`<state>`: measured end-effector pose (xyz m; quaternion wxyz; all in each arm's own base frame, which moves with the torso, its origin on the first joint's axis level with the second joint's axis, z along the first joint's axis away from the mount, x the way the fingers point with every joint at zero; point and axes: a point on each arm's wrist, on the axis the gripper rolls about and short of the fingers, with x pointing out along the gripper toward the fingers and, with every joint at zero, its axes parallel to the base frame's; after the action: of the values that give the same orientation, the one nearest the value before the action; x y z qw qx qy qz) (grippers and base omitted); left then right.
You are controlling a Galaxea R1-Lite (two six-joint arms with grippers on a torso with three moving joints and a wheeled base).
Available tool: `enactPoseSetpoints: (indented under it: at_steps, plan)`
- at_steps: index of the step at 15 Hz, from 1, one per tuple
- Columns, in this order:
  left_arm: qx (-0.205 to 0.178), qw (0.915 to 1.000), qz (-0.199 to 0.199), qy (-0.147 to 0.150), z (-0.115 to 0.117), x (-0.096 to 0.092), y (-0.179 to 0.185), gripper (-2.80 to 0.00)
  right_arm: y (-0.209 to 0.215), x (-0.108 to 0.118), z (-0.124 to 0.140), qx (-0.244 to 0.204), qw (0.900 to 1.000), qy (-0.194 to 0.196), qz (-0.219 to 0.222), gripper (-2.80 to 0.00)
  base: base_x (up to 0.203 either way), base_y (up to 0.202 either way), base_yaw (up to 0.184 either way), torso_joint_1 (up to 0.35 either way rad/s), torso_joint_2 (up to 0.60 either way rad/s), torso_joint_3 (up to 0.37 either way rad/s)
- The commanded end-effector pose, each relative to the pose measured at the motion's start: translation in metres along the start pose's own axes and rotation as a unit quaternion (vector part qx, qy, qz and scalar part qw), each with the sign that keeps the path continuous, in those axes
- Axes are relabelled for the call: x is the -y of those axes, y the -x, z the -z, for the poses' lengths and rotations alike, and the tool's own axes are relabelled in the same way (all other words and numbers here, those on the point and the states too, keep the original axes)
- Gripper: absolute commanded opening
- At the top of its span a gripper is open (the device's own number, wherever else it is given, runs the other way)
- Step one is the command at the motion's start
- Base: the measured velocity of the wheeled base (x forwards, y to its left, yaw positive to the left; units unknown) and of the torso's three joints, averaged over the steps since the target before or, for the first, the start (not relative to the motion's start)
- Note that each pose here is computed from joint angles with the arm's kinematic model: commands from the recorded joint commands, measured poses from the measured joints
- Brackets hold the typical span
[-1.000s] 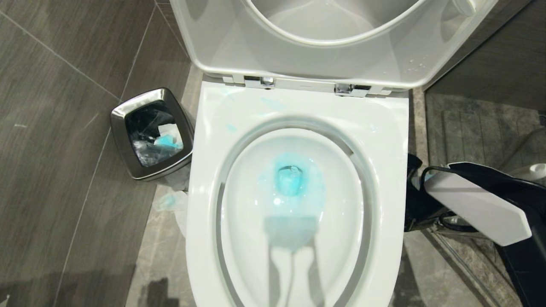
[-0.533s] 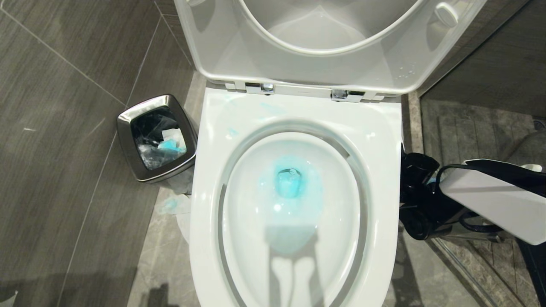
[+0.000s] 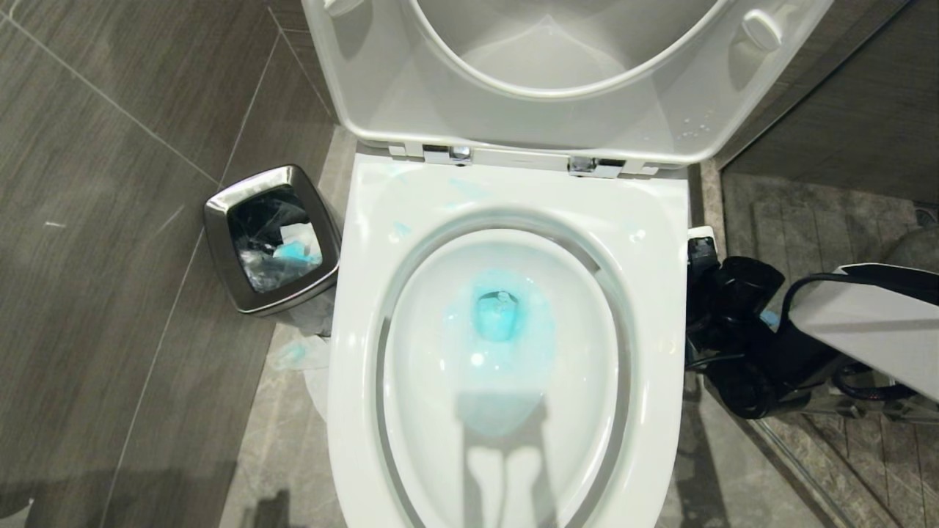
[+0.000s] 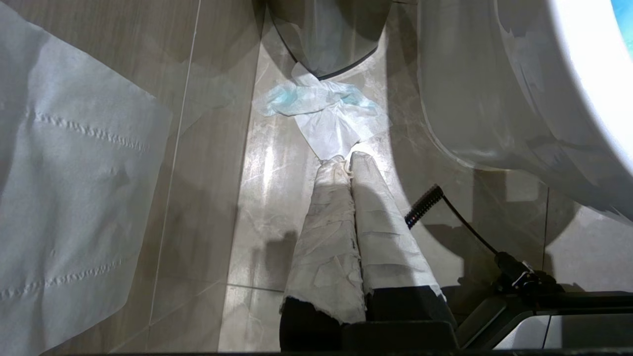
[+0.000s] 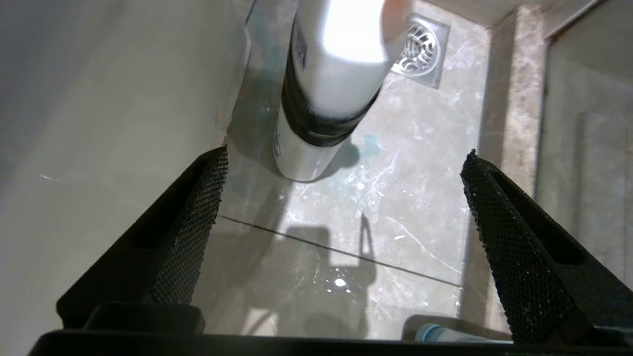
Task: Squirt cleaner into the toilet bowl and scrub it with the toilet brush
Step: Place the cleaning agent on the floor, then scrub the toilet bowl
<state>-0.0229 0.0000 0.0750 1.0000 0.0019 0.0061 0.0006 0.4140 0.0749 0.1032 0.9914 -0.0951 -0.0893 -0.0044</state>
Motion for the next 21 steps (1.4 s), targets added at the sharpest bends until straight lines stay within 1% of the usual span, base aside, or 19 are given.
enactPoseSetpoints:
  at_steps: [1,4,6,9,11,13,18,21]
  plan:
    - [0.0,1.0,0.0,-0.001,0.0,0.0,0.0,-2.8,0.015,0.011,-0.036,0.029,1.0,-0.005,0.008,0.0,0.0,0.0,0.0,0.0,0.0,0.0]
    - [-0.001,1.0,0.0,-0.002,0.0,0.0,0.0,-2.8,0.036,0.022,-0.06,0.037,0.999,-0.006,0.012,0.0,0.0,0.0,0.0,0.0,0.0,0.0]
    - [0.0,1.0,0.0,-0.001,0.0,0.0,0.0,-2.8,0.044,0.031,-0.067,0.038,0.999,-0.005,0.02,0.0,0.0,0.0,0.0,0.0,0.0,0.0]
    - [-0.001,1.0,0.0,0.0,0.0,0.0,0.0,-2.8,0.054,0.035,-0.077,0.044,0.999,-0.006,0.023,0.0,0.0,0.0,0.0,0.0,0.0,0.0]
    - [0.0,1.0,0.0,0.0,0.0,0.0,0.0,-2.8,0.057,0.043,-0.085,0.055,0.998,-0.004,0.033,0.0,0.0,0.0,0.0,0.0,0.0,0.0]
    - [-0.001,1.0,0.0,-0.001,0.0,0.0,0.0,-2.8,0.063,0.052,-0.089,0.055,0.998,0.002,0.043,0.0,0.0,0.0,0.0,0.0,0.0,0.0]
    - [0.0,1.0,0.0,-0.003,0.0,0.0,0.0,-2.8,0.095,0.068,-0.104,0.056,0.997,0.006,0.059,0.0,0.0,0.0,0.0,0.0,0.0,0.0]
    - [0.0,1.0,0.0,-0.002,0.0,0.0,0.0,-2.8,0.111,0.072,-0.114,0.064,0.996,0.006,0.061,0.0,0.0,0.0,0.0,0.0,0.0,0.0]
